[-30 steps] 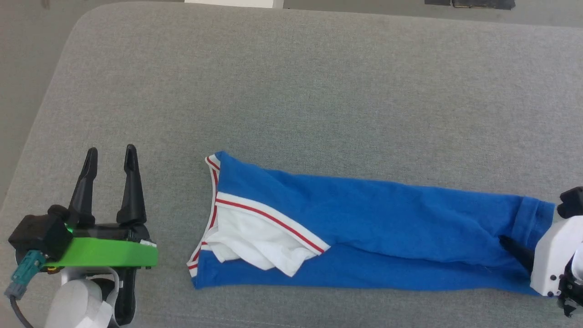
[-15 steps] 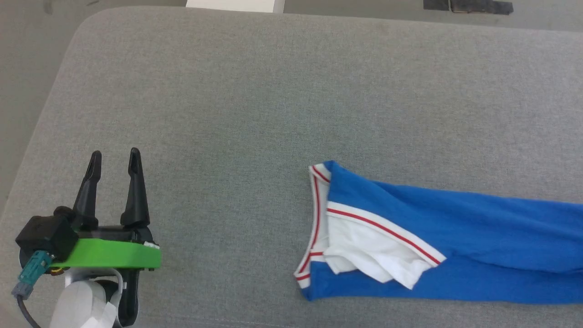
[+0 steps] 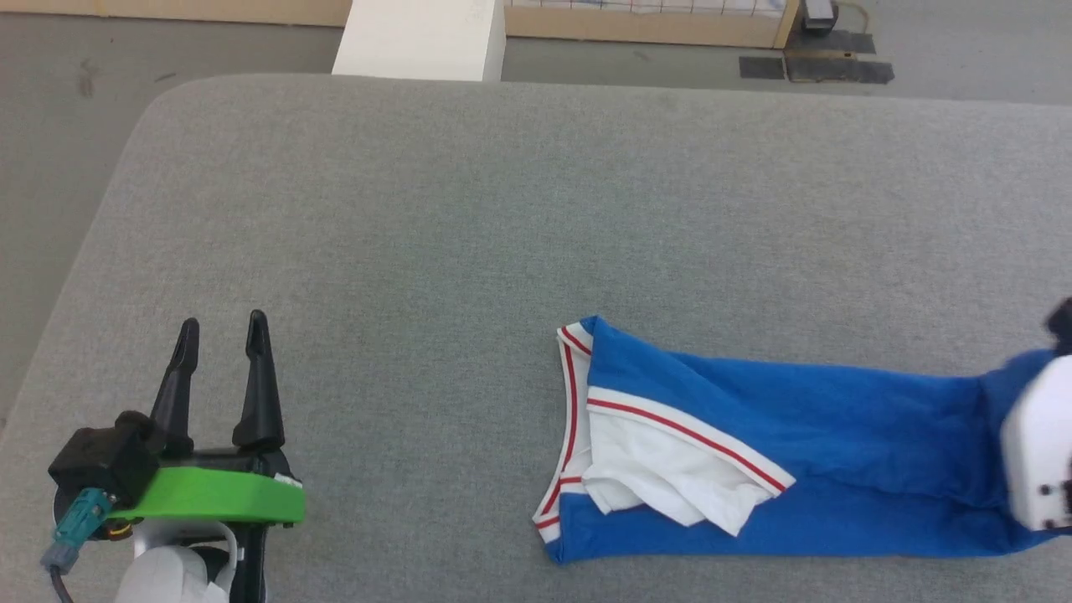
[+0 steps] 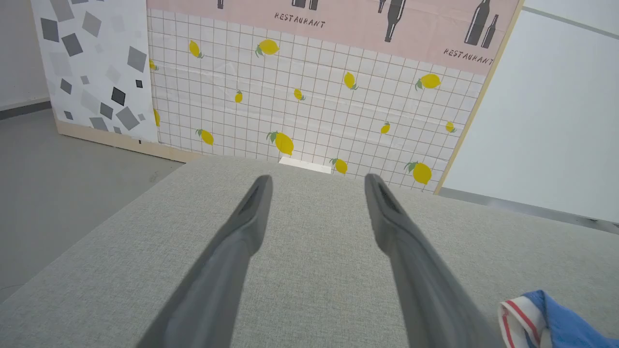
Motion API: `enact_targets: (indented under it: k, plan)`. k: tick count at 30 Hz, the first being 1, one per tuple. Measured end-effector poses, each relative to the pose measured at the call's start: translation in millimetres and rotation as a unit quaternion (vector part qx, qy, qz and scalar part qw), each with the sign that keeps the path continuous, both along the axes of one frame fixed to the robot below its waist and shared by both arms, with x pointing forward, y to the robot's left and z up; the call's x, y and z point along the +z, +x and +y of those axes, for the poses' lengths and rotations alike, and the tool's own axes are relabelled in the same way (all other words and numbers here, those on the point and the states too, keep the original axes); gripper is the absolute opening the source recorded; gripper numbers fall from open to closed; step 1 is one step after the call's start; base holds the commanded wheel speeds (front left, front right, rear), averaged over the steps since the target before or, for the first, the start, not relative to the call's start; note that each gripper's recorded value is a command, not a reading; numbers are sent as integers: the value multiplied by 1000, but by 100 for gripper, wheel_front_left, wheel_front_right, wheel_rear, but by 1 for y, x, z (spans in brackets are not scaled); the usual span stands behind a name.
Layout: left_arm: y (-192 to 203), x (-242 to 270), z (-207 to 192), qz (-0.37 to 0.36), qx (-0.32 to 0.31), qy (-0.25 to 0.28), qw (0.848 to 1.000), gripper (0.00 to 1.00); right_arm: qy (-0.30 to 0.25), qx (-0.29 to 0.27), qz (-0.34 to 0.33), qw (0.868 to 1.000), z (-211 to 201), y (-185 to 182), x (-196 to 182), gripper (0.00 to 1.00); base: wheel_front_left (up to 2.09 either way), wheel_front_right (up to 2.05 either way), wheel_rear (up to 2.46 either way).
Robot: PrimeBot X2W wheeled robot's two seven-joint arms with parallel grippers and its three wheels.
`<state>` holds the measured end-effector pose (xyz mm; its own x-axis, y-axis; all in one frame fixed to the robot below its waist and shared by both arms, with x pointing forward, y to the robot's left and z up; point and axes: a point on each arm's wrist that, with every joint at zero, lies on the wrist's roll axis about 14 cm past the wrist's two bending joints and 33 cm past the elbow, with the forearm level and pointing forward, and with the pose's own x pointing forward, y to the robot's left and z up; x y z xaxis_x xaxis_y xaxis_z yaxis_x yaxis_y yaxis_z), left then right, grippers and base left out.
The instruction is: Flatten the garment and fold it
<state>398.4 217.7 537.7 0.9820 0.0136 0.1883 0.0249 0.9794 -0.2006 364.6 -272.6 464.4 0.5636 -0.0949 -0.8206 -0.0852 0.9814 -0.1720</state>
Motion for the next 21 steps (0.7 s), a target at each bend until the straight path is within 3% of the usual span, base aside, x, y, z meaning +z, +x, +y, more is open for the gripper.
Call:
enact_targets:
  k: [9,21]
  plan:
    - [-6,-5,-2,8,0,-4,1000,100,128,125,3,984,120,0,-11,0,0,0,0]
    - [-18,-16,1,27,10,-12,1000,100,216,223,-24,950,235,17,-20,0,0,0,0]
